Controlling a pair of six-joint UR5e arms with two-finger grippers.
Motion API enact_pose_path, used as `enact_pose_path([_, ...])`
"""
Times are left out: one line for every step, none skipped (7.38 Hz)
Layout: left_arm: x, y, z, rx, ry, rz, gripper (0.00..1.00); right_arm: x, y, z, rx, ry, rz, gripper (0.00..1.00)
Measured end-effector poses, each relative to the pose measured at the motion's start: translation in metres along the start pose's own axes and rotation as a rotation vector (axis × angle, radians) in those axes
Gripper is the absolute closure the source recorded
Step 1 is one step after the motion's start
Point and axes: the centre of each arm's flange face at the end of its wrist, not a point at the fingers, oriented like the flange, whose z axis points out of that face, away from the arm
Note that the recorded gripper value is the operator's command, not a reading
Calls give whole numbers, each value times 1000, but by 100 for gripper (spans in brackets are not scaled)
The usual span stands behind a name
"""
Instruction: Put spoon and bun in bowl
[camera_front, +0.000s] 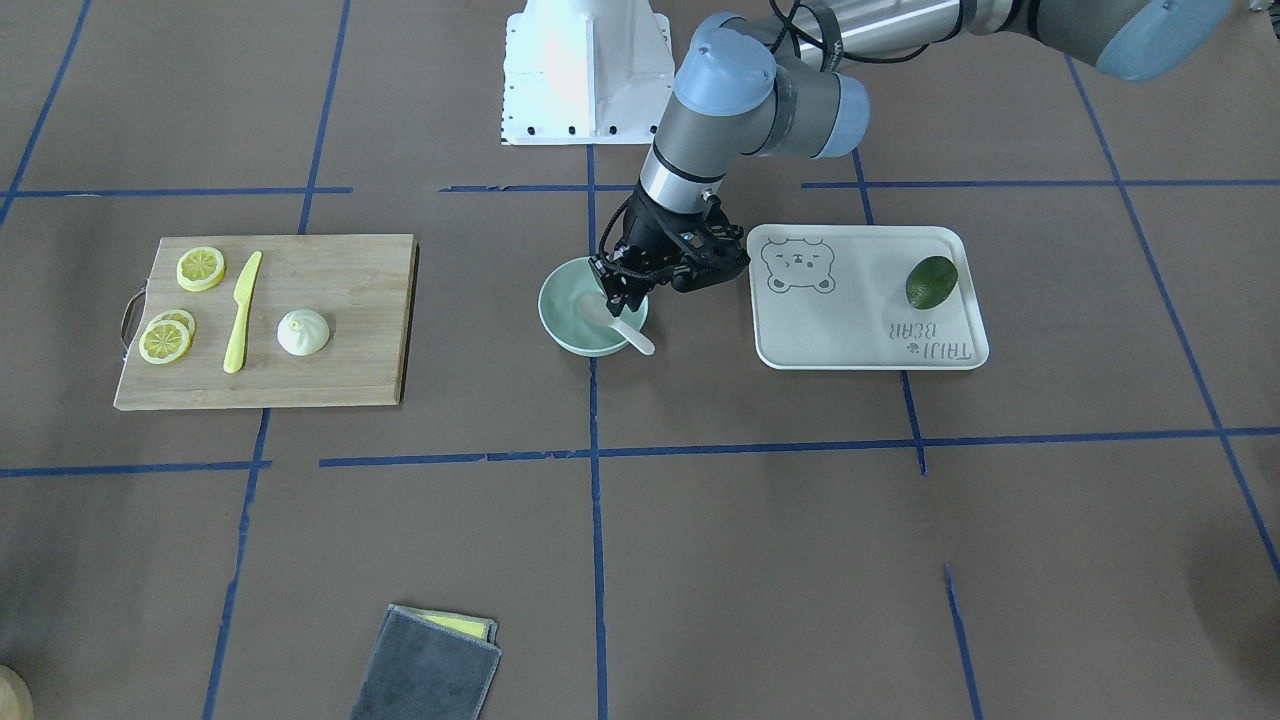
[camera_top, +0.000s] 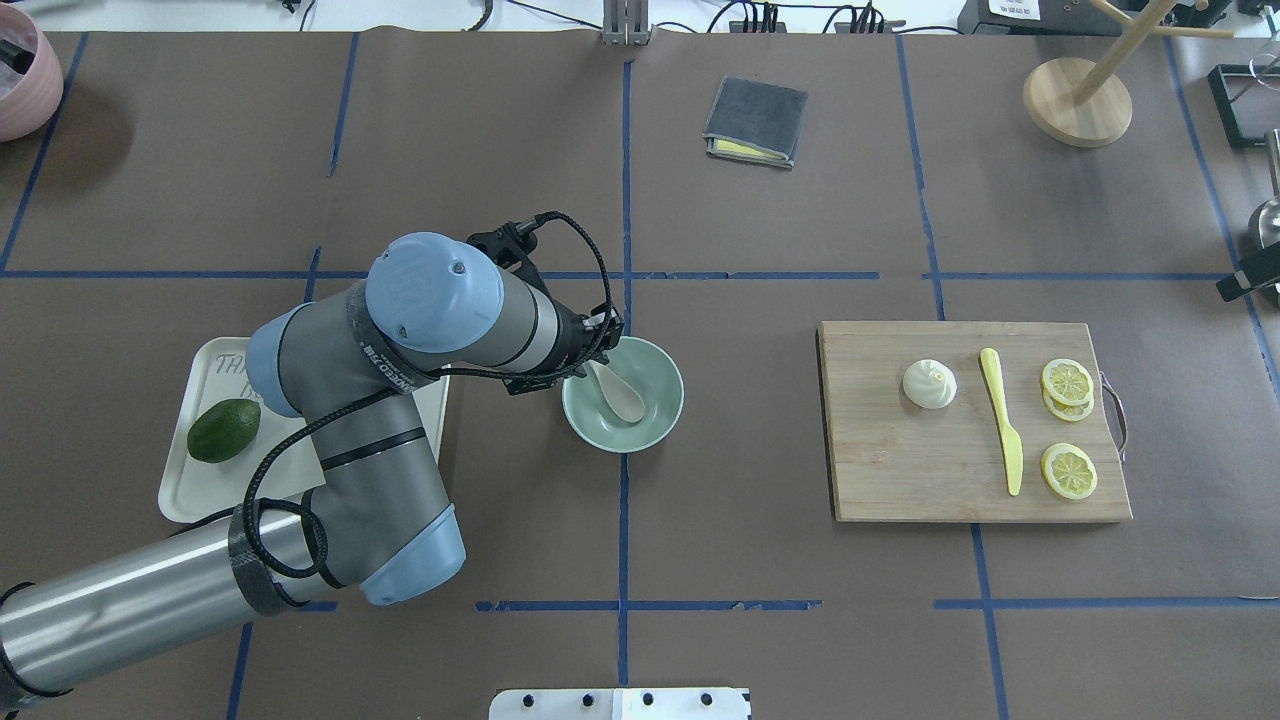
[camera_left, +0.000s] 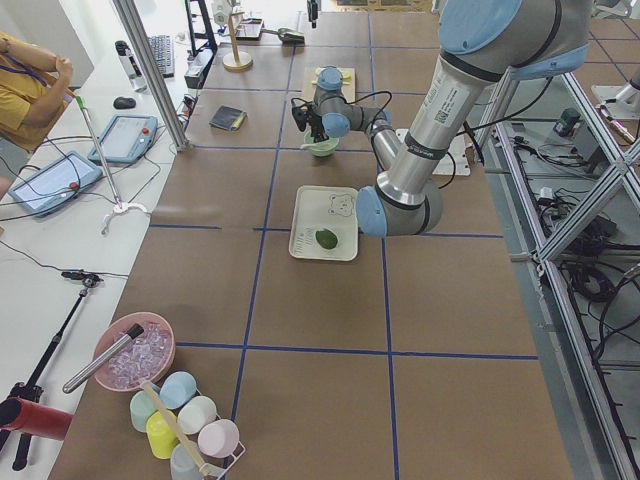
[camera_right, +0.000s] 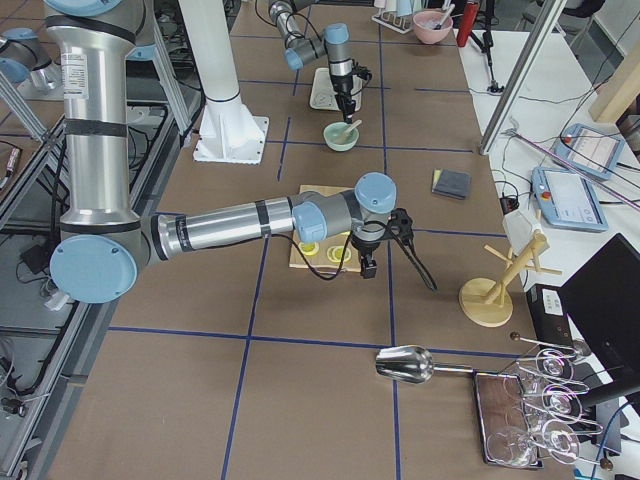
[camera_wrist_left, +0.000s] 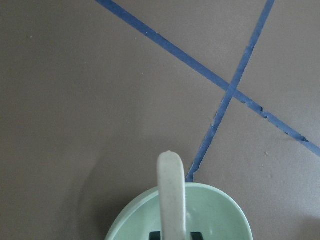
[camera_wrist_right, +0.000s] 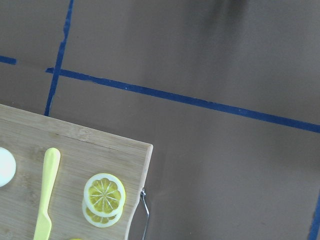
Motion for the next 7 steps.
enact_pose_path([0,-1,-2,5,4,14,53,-24,-2,6,5,-9,11,0])
enact_pose_path([1,-7,-9,15,15,18,53,-56,-3,17,20,-18,40,0])
enact_pose_path([0,-24,-28,36,38,16,53,-89,-1,31,33,-35,88,0])
enact_pose_path([-8,-44,-53,55,60,44,51,-122,0,49,32,-55,147,0])
enact_pose_path([-23,-68,-77,53,64,121,51,-158,-2,69,35,-50,189,0])
enact_pose_path([-41,-88,-95,39,56,203,49,-190,-2,92,45,-24,197,0])
enact_pose_path([-59,-101,-110,34,51,266,49,-215,4,116,53,7,193,0])
